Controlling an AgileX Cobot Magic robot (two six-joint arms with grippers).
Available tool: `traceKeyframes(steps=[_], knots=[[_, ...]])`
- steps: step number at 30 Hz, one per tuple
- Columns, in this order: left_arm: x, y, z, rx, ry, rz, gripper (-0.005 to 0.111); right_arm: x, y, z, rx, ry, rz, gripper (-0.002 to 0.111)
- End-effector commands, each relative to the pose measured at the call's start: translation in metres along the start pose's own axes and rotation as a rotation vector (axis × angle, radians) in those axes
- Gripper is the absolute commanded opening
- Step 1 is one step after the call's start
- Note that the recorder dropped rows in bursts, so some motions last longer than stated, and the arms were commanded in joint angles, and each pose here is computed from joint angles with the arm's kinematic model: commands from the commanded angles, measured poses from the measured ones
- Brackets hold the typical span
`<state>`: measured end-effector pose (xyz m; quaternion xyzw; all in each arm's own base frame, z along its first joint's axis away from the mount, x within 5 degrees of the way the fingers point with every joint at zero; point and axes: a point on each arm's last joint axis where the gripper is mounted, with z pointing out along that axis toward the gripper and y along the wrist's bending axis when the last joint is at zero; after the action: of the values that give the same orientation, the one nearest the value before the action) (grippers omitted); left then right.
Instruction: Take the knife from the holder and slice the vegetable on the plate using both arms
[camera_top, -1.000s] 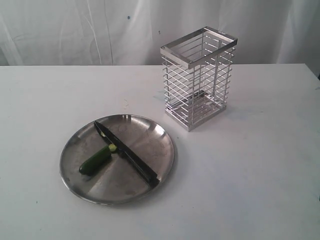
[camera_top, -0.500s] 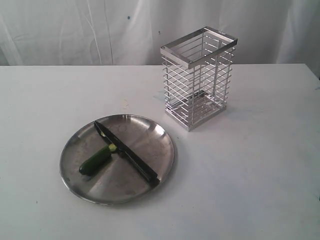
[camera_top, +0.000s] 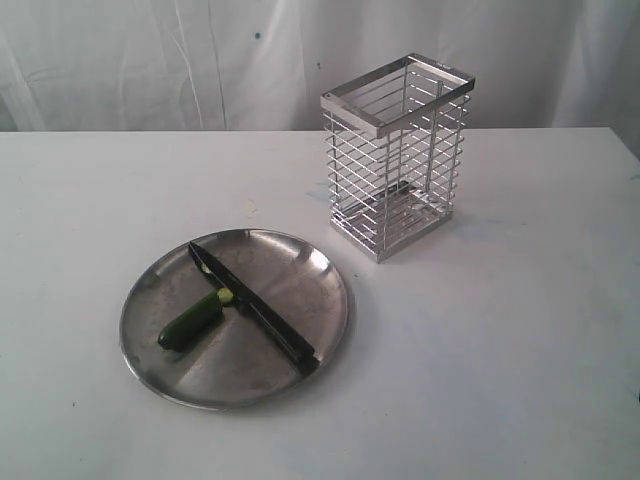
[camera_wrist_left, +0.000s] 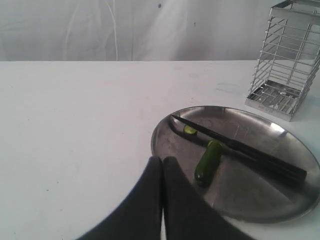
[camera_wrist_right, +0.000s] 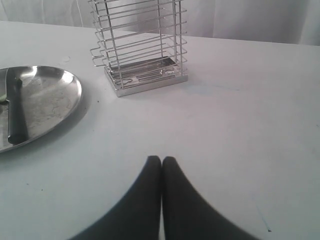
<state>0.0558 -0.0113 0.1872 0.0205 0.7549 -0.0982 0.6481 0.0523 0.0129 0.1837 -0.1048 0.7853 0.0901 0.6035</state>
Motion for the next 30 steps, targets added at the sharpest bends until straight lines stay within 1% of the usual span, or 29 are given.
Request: traceKeyframes(steps=[1,5,7,9,11,13,15,20,30], knots=[[0.005,0.000,0.000,0.006,0.044,-0.012,0.000,0.002,0.000,0.000,0.005,0.001,-0.006,0.000],[0.005,0.000,0.000,0.006,0.044,-0.012,0.000,0.002,-0.001,0.000,0.023,0.001,-0.003,0.000],[0.005,0.000,0.000,0.006,0.044,-0.012,0.000,0.002,-0.004,0.000,0.078,0.000,0.012,0.000],[0.005,0.000,0.000,0.006,0.044,-0.012,0.000,0.002,-0.010,-0.001,0.178,-0.001,0.038,0.000],[0.006,0.000,0.000,0.006,0.046,-0.012,0.000,0.002,-0.013,-0.002,0.245,-0.002,0.056,0.000],[0.006,0.000,0.000,0.007,0.049,-0.012,0.000,0.002,-0.015,-0.003,0.277,-0.002,0.064,0.000],[0.008,0.000,0.000,0.008,0.075,-0.012,0.000,0.002,-0.015,-0.003,0.283,-0.002,0.066,0.000],[0.021,-0.001,-0.002,0.017,0.215,-0.006,0.000,0.002,-0.015,-0.003,0.283,-0.002,0.066,0.000],[0.021,-0.001,-0.002,0.017,0.217,-0.006,0.000,0.002,-0.015,-0.003,0.283,-0.002,0.066,0.000]])
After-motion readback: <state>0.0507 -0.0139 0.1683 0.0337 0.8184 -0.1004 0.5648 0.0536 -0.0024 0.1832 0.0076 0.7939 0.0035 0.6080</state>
